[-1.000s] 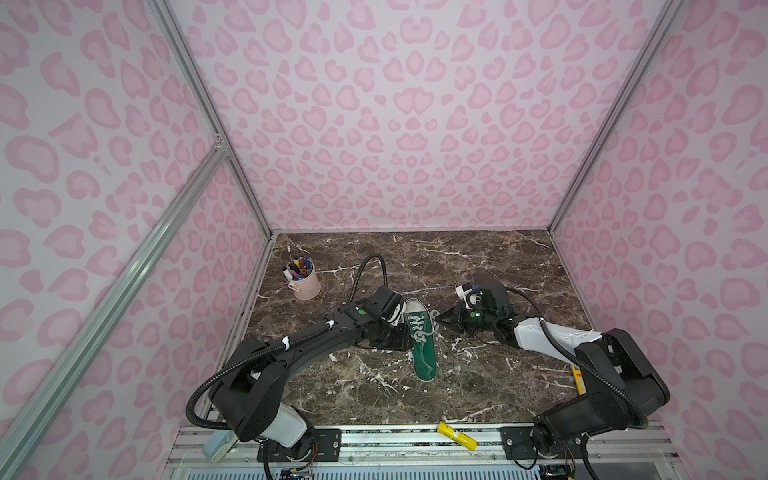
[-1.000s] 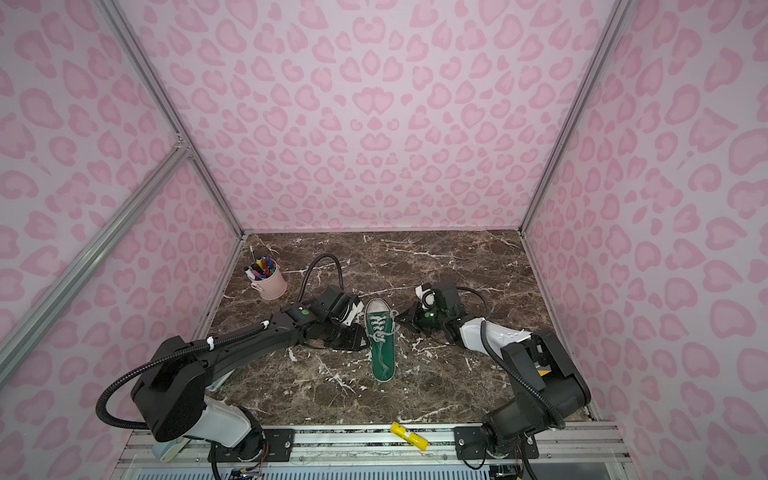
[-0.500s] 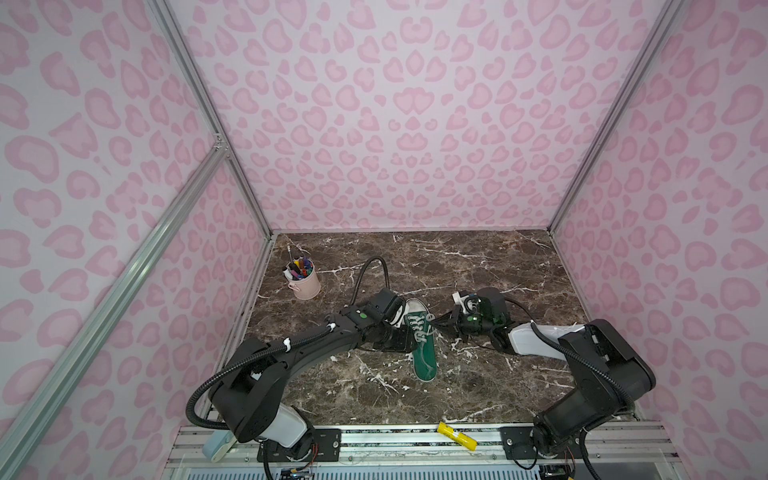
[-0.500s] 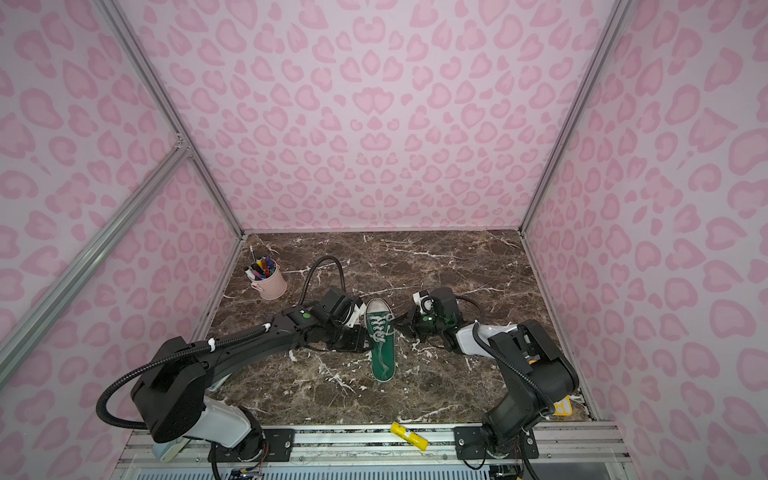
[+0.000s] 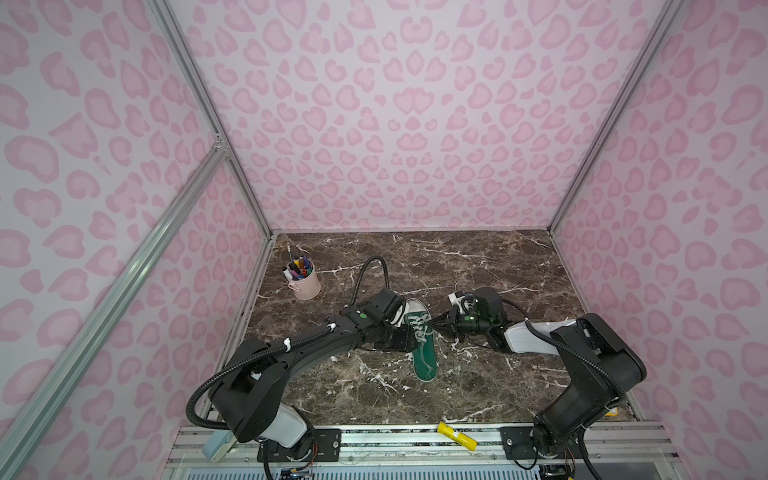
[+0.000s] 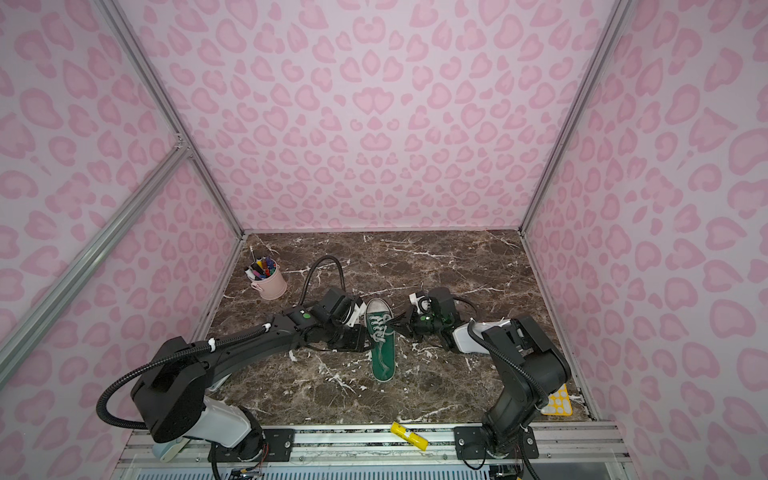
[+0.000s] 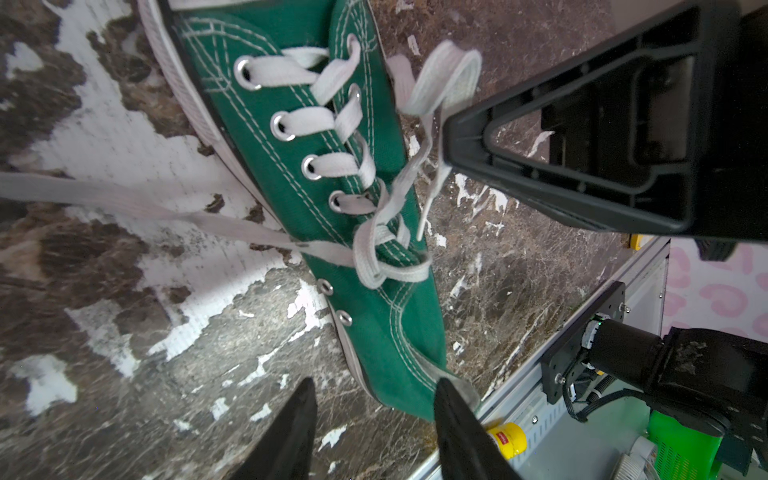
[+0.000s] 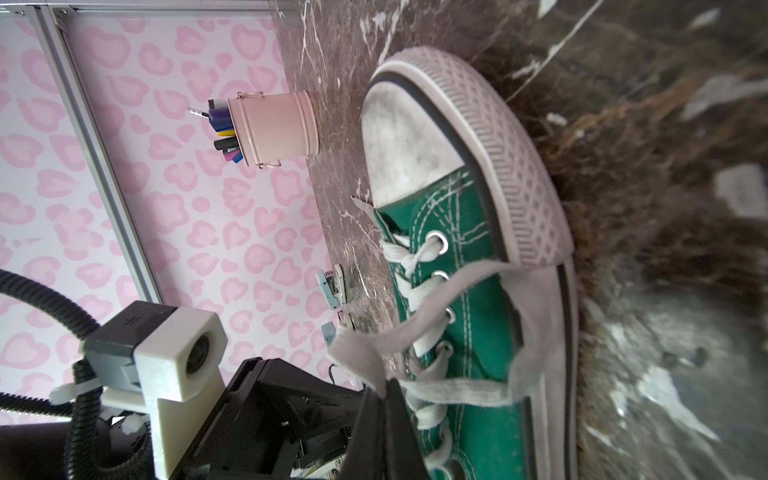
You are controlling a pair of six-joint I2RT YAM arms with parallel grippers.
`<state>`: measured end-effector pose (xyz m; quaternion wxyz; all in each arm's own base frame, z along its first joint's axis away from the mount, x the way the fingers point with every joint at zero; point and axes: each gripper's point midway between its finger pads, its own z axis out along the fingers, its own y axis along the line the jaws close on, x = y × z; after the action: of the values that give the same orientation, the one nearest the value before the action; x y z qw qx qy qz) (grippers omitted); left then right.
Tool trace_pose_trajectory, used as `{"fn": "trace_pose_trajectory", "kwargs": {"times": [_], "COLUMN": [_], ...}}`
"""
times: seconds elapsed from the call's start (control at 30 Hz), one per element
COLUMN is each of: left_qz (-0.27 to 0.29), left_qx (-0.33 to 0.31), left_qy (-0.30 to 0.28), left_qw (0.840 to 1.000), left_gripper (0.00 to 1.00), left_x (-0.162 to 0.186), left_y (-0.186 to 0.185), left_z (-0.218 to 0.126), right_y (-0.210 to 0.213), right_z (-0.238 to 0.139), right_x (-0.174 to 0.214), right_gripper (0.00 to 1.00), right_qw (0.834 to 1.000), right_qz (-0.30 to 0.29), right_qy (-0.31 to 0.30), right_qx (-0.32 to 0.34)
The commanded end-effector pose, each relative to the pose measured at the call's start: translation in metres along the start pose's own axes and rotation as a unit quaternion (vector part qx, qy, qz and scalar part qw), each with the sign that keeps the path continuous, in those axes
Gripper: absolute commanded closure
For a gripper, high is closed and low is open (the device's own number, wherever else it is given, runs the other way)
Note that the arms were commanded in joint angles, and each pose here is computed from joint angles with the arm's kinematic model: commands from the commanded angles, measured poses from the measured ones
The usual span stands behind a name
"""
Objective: Tie the shoes
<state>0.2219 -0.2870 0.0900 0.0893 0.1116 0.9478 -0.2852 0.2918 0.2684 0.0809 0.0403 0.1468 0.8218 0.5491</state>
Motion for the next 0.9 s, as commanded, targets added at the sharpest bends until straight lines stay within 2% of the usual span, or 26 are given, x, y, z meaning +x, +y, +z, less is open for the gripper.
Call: {"fn": "trace_pose_trajectory", "kwargs": {"times": [0.0, 0.87], "left_qz": [0.0, -0.001], "left_qx": [0.004, 0.001], "left_qy": [-0.002, 0.001], "left_qw": [1.0, 1.0], "left_gripper": [0.51, 0.51], "left_x": [0.0, 0.002], "left_y": [-0.001, 0.001], "left_z": [0.001, 0.003], "right_y": [0.004, -0.013], "right_z": [0.003, -0.002], "right_x": [0.003, 0.012], "right_gripper": [0.96, 0.97], "right_qw": [1.0, 0.998], "right_qz": [-0.003, -0.013], "right_qy": [0.012, 0.037], "right_qx": [-0.009, 0.047]}}
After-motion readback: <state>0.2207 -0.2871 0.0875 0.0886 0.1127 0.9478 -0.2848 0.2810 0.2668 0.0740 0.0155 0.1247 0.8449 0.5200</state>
